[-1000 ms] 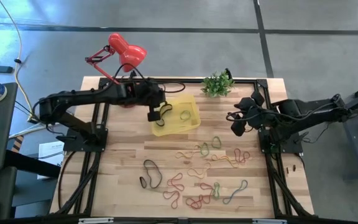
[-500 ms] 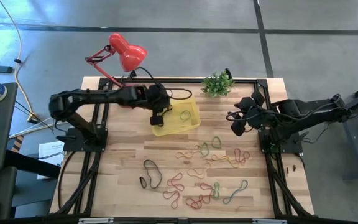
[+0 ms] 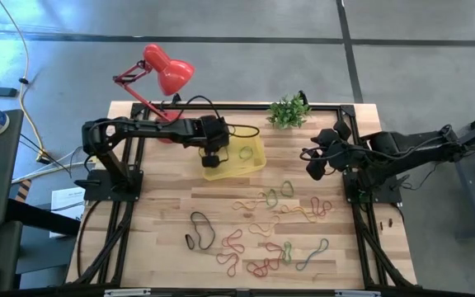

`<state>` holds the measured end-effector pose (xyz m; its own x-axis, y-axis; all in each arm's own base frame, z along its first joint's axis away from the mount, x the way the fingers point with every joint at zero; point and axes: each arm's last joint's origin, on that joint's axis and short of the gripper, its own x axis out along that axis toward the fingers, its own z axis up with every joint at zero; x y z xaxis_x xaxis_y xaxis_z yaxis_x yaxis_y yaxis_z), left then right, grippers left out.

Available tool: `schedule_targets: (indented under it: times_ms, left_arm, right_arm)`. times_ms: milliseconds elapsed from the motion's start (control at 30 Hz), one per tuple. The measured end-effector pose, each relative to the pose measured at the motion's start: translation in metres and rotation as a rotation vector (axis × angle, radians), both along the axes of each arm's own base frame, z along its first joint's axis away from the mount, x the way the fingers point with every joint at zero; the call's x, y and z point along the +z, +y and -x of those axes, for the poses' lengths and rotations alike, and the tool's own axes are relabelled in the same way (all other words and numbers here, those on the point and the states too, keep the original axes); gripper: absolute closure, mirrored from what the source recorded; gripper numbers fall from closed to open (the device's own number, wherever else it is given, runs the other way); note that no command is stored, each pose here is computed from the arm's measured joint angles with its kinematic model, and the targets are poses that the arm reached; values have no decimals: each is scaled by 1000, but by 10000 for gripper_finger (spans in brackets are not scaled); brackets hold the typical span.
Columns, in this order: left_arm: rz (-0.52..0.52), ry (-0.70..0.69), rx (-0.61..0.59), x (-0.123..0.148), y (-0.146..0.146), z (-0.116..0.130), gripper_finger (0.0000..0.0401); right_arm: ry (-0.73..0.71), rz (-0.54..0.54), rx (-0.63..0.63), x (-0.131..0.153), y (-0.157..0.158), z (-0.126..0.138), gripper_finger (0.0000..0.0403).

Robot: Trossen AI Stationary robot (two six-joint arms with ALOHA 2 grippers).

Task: Pick and place rubber bands into bin
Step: Put the black rubber band into the yellow bin, then put the green rubber band into the yellow bin

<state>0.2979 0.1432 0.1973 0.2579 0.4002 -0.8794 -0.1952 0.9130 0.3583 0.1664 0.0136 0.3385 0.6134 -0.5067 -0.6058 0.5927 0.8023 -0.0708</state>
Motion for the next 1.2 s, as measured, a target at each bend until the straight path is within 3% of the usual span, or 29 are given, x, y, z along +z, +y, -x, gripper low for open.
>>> schedule_targets:
  times_ms: [333,533,700,1033,1200]
  left_arm:
    - [-54,5,25,3,2,0,244]
    - [39,-78,-35,15,-2,0,189]
    - [128,-186,-160,54,-18,1,177]
    - [59,-274,-362,113,-86,26,176]
    - [11,-271,-383,123,-116,35,176]
  right_arm:
    - [0,1,-1,0,0,0,222]
    - [0,1,-1,0,0,0,222]
    - [1,-1,1,0,0,0,222]
    - [23,-42,59,-3,2,-1,222]
    - [126,-157,159,-40,7,-5,222]
